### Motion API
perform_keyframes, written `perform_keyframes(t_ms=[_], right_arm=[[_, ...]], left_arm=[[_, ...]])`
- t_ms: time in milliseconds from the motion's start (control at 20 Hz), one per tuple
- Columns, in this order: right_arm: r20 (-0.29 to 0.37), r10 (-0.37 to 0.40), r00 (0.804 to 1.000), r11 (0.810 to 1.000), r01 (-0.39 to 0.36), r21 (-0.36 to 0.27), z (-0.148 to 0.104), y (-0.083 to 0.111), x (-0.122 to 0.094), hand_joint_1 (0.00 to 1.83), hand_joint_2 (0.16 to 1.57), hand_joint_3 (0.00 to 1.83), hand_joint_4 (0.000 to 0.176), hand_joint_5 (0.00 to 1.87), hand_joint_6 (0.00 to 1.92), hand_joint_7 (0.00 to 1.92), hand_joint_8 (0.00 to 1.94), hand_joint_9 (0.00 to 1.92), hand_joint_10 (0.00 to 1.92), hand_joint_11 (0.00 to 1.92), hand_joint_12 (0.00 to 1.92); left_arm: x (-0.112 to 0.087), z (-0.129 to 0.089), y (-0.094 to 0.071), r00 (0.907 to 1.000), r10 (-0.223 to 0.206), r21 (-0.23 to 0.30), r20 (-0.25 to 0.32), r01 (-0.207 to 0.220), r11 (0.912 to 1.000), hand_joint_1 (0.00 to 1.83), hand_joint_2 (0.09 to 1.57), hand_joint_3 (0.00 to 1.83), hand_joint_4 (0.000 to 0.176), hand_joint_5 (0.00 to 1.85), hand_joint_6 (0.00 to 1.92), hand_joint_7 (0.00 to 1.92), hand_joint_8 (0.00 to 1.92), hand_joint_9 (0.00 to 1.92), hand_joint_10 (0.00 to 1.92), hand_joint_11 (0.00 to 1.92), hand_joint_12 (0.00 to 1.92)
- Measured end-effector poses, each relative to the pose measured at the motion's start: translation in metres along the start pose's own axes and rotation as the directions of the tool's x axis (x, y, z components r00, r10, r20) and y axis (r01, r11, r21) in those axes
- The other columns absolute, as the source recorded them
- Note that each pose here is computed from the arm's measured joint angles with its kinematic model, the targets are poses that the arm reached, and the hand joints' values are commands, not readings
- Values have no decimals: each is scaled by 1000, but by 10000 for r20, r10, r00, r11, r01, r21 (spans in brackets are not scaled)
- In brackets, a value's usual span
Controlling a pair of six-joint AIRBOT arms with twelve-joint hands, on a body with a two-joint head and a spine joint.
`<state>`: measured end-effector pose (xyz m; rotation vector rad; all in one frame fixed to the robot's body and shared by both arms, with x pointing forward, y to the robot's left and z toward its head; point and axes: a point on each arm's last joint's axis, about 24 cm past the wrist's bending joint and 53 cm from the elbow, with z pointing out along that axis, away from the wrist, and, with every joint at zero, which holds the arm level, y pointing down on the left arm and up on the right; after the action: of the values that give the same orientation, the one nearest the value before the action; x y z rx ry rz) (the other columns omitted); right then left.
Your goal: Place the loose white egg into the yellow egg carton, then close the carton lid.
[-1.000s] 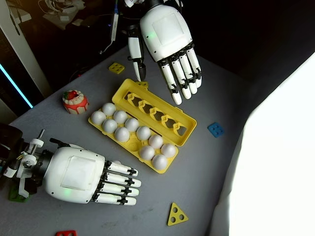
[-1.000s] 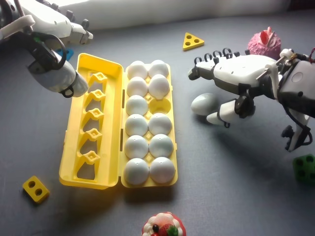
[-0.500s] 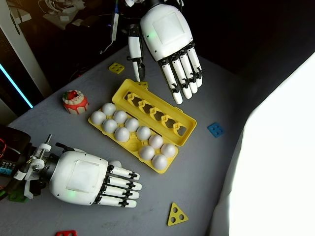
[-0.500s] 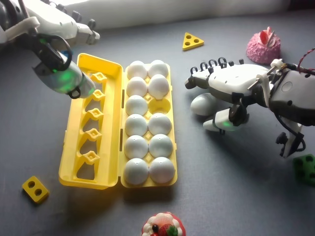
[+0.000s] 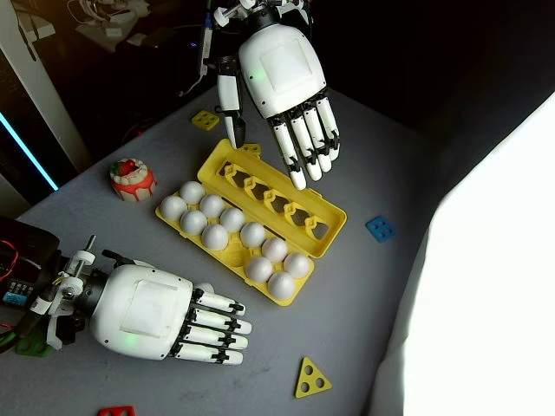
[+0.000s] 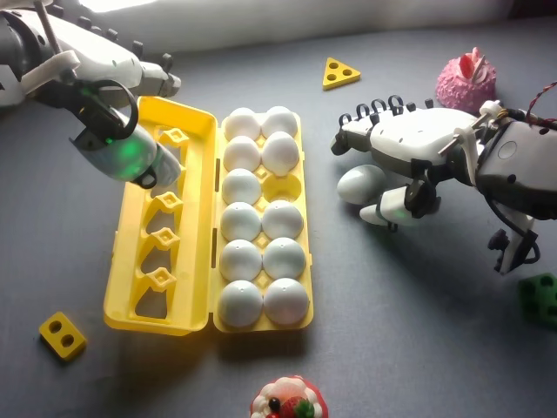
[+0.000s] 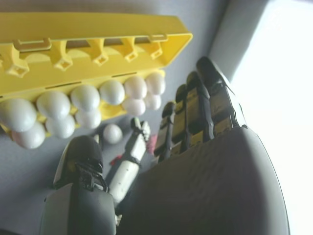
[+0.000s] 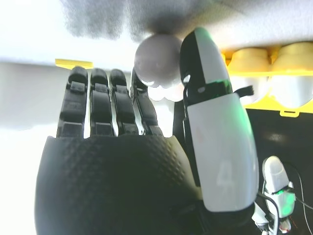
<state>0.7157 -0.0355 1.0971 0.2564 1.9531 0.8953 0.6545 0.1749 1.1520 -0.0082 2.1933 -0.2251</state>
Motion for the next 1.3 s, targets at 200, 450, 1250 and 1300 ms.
perform_keyframes(t_ms=[200,450,1250,1300], right_arm=[[30,1,10000,10000,-1,6,0,0,-1,971,1169,0,0,74,700,43,3,0,0,0,0],[81,-3,10000,10000,3,29,1,-1,-2,951,1179,0,0,237,787,74,10,2,0,22,12],[210,869,9960,9962,-870,33,0,-3,-7,1106,1174,0,0,870,1178,457,0,111,40,0,421],[283,1224,9921,9923,-1217,-237,-2,1,-12,1104,1174,0,0,868,1181,454,0,106,38,0,365]], left_arm=[[4,1,-2,9962,-847,48,184,847,9964,285,1226,0,44,59,11,103,3,144,4,0,664],[-1,-2,1,9846,-1619,-64,663,1627,9867,267,1231,0,52,35,1,98,1,141,1,0,665],[13,-5,5,9858,-1658,-481,252,1669,9848,204,1234,1,52,17,2,90,1,130,1,0,615],[13,-5,4,9864,-1620,-478,260,1631,9854,211,1236,2,50,21,4,88,0,128,0,0,610]])
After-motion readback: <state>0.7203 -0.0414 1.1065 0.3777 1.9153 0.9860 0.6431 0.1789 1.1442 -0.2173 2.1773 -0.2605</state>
